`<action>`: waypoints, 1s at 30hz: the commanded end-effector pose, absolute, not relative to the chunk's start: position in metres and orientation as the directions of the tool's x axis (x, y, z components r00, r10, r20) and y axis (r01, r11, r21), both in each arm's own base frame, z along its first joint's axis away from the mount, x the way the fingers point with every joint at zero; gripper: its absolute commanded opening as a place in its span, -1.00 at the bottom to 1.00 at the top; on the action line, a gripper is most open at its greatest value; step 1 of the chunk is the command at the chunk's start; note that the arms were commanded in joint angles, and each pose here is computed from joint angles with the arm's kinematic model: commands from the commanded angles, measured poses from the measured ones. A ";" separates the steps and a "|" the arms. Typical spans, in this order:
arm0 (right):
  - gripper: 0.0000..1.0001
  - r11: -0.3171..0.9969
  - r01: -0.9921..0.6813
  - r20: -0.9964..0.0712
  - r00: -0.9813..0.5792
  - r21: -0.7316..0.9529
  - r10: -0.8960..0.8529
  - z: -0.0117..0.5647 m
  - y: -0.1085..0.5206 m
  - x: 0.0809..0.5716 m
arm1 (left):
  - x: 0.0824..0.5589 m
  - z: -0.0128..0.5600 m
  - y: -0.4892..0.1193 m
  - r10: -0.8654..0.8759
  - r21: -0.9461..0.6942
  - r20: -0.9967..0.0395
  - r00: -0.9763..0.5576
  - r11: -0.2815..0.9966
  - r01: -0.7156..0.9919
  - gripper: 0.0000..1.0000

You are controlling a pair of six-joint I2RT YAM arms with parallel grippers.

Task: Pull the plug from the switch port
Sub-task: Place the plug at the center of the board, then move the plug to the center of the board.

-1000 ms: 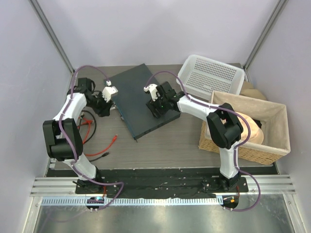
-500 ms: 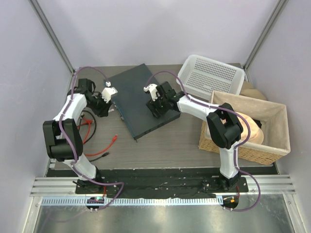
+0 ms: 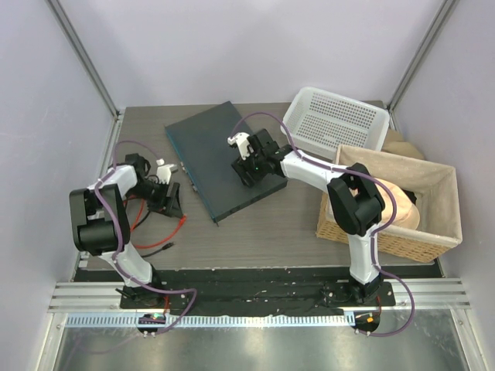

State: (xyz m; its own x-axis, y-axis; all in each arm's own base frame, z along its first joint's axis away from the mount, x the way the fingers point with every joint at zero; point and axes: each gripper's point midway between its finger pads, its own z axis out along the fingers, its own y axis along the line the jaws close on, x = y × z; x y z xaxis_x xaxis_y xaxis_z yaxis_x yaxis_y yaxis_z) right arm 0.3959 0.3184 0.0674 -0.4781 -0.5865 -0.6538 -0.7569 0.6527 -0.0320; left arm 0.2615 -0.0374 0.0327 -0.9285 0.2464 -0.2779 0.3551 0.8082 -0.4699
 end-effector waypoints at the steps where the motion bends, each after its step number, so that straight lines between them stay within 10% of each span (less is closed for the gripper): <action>1: 0.43 0.655 -0.756 -0.575 -0.532 -0.009 -0.622 0.036 0.311 0.380 | 0.299 0.059 -0.043 0.080 -0.471 -0.371 -0.925 0.843 0.261 0.34; 5: 0.43 0.654 -0.757 -0.575 -0.528 -0.015 -0.625 0.036 0.310 0.380 | 0.315 0.091 -0.044 -0.014 -0.554 -0.401 -0.916 0.800 0.230 0.18; 10: 0.43 0.652 -0.758 -0.578 -0.525 -0.017 -0.625 0.036 0.311 0.380 | 0.314 0.108 -0.051 -0.178 -0.783 -0.125 -0.976 0.622 -0.013 -0.19; 16: 0.43 0.650 -0.760 -0.575 -0.524 -0.018 -0.628 0.035 0.310 0.379 | 0.314 0.117 -0.031 -0.139 -0.641 -0.278 -0.950 0.764 0.076 -0.40; 22: 0.43 0.646 -0.763 -0.571 -0.531 0.002 -0.626 0.031 0.317 0.379 | 0.318 0.099 -0.013 -0.037 -0.414 -0.404 -0.914 0.898 0.146 0.18; 30: 0.43 0.645 -0.764 -0.576 -0.524 -0.006 -0.627 0.033 0.319 0.381 | 0.332 0.063 -0.037 -0.083 -0.242 -0.271 -0.959 0.970 -0.015 0.26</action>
